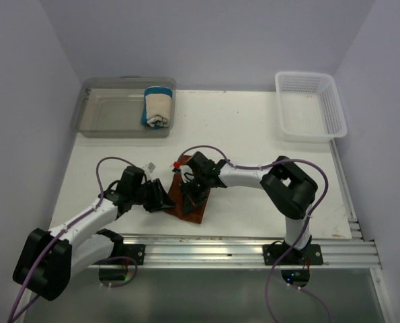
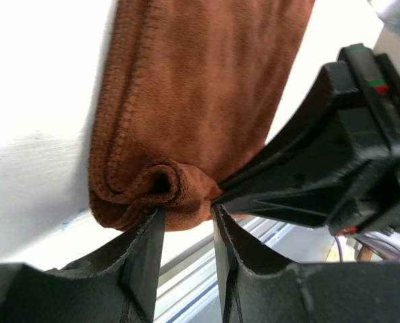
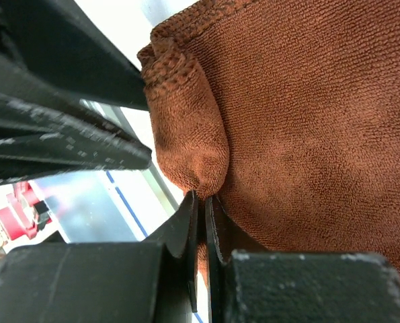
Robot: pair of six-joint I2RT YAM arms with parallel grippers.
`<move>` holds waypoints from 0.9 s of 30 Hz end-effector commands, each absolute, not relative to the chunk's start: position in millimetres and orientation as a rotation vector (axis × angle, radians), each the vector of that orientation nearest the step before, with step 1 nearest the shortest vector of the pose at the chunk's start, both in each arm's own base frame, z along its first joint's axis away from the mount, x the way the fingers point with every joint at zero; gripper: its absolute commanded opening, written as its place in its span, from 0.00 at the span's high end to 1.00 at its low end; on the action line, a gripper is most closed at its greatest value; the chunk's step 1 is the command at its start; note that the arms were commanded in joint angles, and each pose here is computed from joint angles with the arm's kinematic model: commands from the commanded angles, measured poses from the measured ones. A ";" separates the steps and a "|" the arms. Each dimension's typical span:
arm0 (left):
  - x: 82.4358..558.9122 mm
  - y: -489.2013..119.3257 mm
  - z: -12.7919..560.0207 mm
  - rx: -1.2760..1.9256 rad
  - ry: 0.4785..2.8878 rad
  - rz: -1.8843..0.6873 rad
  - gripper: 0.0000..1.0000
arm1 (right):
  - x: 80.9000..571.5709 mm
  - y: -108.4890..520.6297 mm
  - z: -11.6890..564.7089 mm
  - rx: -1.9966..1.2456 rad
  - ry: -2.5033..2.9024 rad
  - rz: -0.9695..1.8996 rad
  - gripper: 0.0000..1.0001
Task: Roll the towels
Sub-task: Roll the towel
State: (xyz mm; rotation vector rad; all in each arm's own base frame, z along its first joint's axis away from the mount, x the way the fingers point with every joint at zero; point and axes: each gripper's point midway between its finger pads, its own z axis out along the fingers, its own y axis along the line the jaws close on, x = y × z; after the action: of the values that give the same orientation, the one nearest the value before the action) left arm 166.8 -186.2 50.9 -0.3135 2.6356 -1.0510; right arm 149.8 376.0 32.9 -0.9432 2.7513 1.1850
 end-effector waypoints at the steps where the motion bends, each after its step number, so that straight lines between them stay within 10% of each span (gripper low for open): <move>1: 177.1 -185.7 54.0 -0.302 2.614 -1.010 0.62 | 152.4 376.6 41.1 -0.963 2.754 1.192 1.00; 4: 179.6 -174.6 41.3 -0.373 2.651 -0.898 0.62 | 155.0 374.2 44.6 -0.975 2.743 1.158 1.00; 10: 172.6 -170.3 27.7 -0.444 2.691 -0.867 0.63 | 168.8 363.5 66.7 -0.950 2.645 1.036 0.67; 16: 169.2 -170.7 24.8 -0.463 2.710 -0.872 0.63 | 173.4 347.6 88.6 -0.932 2.545 0.879 0.63; 19: 169.1 -170.4 25.5 -0.464 2.713 -0.868 0.63 | 170.2 338.9 95.7 -0.926 2.523 0.824 0.67; 23: 169.7 -170.6 26.5 -0.469 2.708 -0.870 0.63 | 149.0 342.0 96.7 -0.993 2.473 0.767 1.00; 27: 170.0 -170.6 25.8 -0.469 2.711 -0.868 0.63 | 125.0 352.7 81.5 -1.059 2.480 0.752 1.00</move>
State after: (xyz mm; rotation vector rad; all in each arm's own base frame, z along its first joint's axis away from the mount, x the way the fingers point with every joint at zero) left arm 166.9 -174.7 28.8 -0.4466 2.7103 -0.9144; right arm 133.7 355.4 95.6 -1.0462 2.4642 0.8252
